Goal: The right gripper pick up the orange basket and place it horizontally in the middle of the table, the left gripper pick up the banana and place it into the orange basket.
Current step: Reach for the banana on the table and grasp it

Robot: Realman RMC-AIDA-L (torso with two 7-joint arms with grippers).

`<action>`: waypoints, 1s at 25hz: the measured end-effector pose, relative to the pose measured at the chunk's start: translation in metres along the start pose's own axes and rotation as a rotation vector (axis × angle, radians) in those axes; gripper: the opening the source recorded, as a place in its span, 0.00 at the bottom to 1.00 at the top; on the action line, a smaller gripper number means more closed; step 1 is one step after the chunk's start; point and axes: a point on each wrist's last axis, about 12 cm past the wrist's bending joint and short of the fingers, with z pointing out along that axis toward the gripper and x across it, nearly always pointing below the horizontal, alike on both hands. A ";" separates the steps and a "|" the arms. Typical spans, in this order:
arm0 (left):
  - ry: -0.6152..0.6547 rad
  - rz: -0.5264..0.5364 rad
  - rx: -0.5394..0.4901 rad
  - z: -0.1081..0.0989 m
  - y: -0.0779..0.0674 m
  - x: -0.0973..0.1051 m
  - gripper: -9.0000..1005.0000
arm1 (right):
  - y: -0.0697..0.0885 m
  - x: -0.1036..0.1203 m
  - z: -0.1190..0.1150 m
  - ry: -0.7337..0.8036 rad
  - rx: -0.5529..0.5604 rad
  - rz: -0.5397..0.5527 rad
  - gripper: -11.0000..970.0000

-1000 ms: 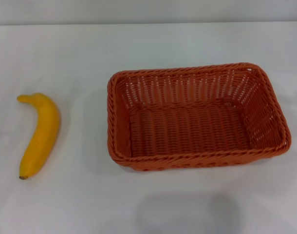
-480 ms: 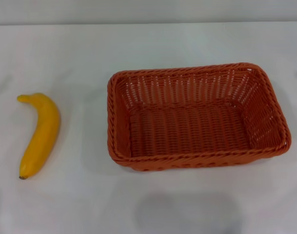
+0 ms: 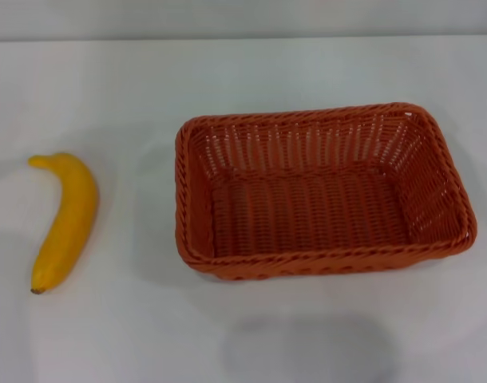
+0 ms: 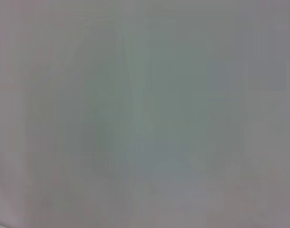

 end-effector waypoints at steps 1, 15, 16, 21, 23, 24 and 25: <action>0.053 -0.006 -0.015 0.005 -0.002 -0.002 0.82 | 0.000 0.001 0.002 -0.003 0.004 -0.010 0.71; 0.584 0.154 -0.255 0.129 -0.054 -0.025 0.80 | 0.013 0.009 0.018 -0.066 -0.021 -0.033 0.71; 0.606 0.162 -0.260 0.137 -0.057 -0.024 0.79 | 0.013 0.009 0.018 -0.068 -0.022 -0.029 0.71; 0.656 0.197 -0.315 0.168 -0.070 -0.014 0.79 | 0.014 0.013 0.020 -0.069 -0.028 -0.012 0.71; 0.674 0.205 -0.321 0.175 -0.074 -0.008 0.78 | 0.015 0.014 0.021 -0.070 -0.030 -0.007 0.71; 0.684 0.207 -0.325 0.178 -0.075 -0.005 0.78 | 0.015 0.014 0.021 -0.073 -0.030 -0.004 0.71; 0.693 0.207 -0.333 0.180 -0.075 -0.002 0.78 | 0.015 0.014 0.021 -0.078 -0.031 -0.002 0.71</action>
